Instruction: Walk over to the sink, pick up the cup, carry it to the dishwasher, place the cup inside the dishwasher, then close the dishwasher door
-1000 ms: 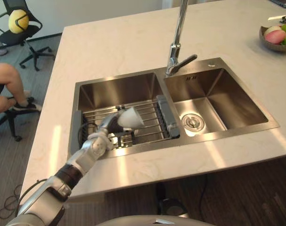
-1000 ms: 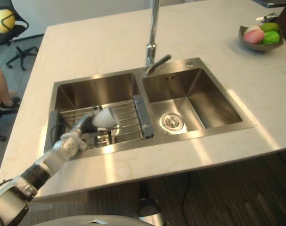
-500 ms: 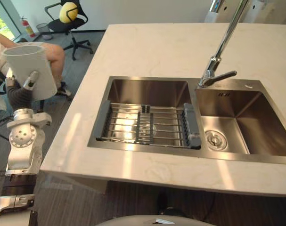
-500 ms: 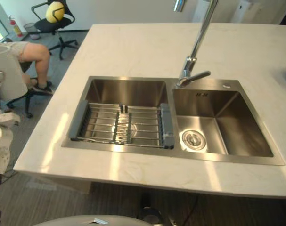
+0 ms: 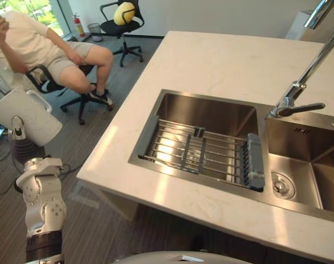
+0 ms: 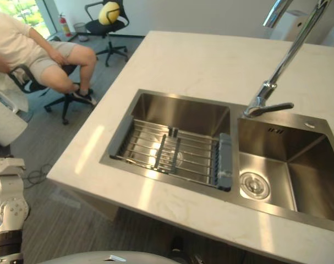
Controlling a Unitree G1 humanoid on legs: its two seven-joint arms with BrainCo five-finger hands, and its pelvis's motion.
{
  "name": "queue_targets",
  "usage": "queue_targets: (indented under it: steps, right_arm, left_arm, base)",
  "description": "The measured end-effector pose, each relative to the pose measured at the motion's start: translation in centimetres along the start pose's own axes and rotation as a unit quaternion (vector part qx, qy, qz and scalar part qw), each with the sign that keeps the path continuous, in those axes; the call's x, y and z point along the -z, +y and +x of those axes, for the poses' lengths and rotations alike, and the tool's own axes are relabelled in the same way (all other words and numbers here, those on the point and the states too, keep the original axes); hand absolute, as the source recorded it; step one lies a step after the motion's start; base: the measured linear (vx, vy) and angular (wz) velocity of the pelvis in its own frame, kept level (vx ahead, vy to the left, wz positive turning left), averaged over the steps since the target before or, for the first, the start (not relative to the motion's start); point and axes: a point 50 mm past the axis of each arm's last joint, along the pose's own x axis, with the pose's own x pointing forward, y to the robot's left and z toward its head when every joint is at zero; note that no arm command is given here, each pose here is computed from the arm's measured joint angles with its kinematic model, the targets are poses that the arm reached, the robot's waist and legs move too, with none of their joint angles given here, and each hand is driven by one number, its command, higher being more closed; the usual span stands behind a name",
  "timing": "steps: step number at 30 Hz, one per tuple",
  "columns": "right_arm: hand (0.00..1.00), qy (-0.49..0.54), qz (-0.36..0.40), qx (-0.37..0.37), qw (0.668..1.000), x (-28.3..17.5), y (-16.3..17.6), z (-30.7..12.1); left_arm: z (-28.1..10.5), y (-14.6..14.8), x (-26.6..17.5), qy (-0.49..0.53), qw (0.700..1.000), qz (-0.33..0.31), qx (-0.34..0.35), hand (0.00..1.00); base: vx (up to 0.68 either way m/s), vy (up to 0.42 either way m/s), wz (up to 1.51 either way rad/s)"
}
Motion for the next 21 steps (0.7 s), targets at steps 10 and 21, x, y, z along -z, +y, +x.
queue_targets:
  steps: [10,21]
  right_arm:
    - [0.0,0.028,-0.047,0.001,0.998,1.6,-0.4,-0.3]
    - [0.0,0.032,-0.086,-0.015,0.996,0.2,0.8,0.3]
  left_arm:
    - [-0.4,2.5,-0.6,-0.019,0.999,0.019,-0.032,1.0]
    - [-0.1,1.7,-0.8,-0.003,0.998,0.038,0.056,1.0]
  base:
    - [-0.05,-0.047,0.79]
    - [-0.03,-0.072,0.81]
